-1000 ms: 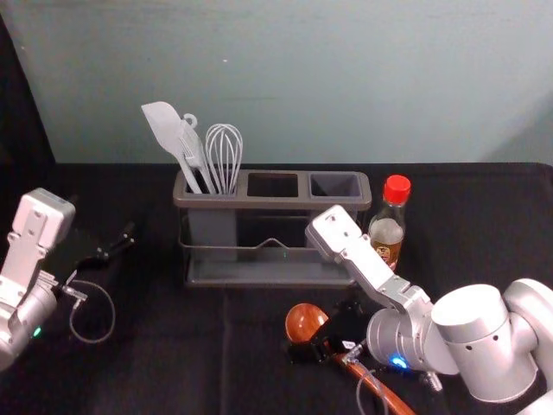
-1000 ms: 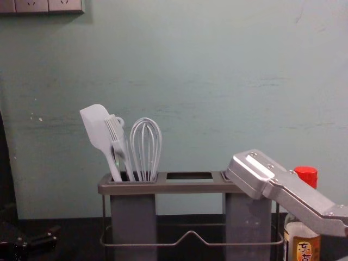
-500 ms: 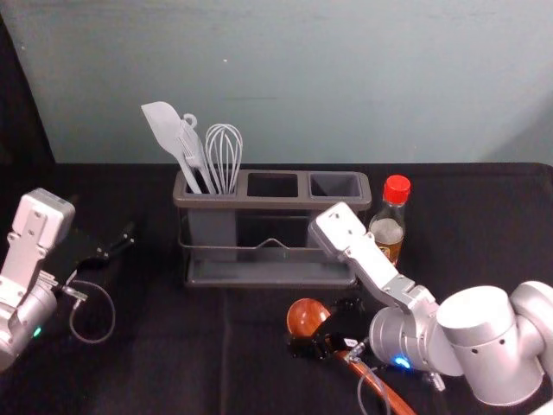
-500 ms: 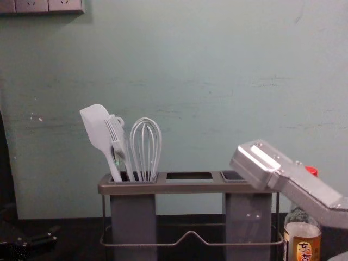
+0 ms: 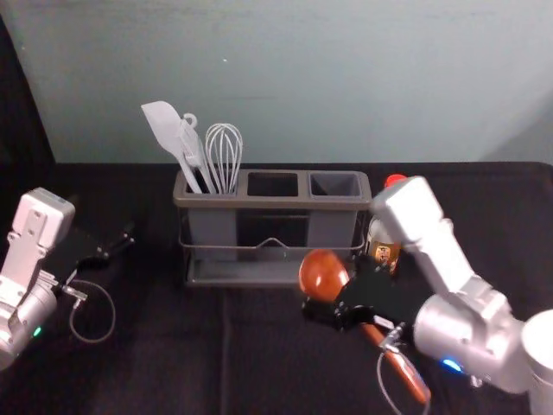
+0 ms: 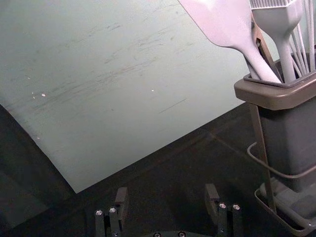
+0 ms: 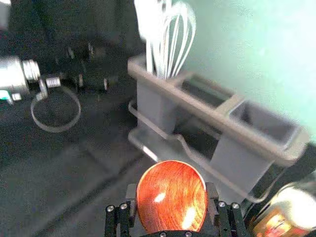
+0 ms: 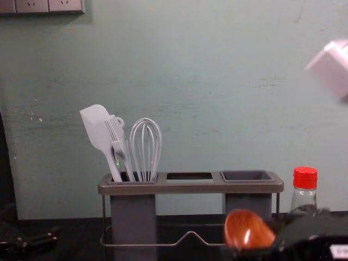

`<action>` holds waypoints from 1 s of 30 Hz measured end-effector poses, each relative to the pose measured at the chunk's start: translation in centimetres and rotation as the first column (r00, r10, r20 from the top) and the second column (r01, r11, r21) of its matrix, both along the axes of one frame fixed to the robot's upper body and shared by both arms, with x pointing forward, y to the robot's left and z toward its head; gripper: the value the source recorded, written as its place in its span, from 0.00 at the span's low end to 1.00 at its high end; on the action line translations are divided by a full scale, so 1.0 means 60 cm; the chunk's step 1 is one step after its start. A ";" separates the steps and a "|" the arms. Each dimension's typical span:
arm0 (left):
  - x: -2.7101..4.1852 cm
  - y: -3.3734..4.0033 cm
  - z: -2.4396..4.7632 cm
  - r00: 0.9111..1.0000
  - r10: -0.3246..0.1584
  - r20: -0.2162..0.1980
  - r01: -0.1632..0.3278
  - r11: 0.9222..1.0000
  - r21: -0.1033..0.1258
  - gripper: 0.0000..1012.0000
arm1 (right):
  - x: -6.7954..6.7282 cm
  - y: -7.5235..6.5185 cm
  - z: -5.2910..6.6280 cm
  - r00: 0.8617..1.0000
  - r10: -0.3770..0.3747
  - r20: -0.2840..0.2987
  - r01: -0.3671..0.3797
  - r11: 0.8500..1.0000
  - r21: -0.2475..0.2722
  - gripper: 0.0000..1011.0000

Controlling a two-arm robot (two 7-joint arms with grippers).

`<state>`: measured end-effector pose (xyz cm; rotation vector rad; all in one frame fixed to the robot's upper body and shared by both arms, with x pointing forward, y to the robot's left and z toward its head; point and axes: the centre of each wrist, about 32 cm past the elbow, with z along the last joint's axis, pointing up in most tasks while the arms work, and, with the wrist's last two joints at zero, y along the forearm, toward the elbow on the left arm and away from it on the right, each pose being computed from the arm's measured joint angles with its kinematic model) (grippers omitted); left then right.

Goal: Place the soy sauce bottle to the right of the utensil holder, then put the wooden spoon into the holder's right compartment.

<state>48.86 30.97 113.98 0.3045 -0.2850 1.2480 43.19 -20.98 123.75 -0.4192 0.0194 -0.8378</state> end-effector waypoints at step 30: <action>0.000 0.000 0.000 1.000 0.000 0.000 0.000 1.000 0.000 1.00 | -0.058 -0.057 -0.031 0.869 -0.168 0.465 0.012 0.947 0.321 0.83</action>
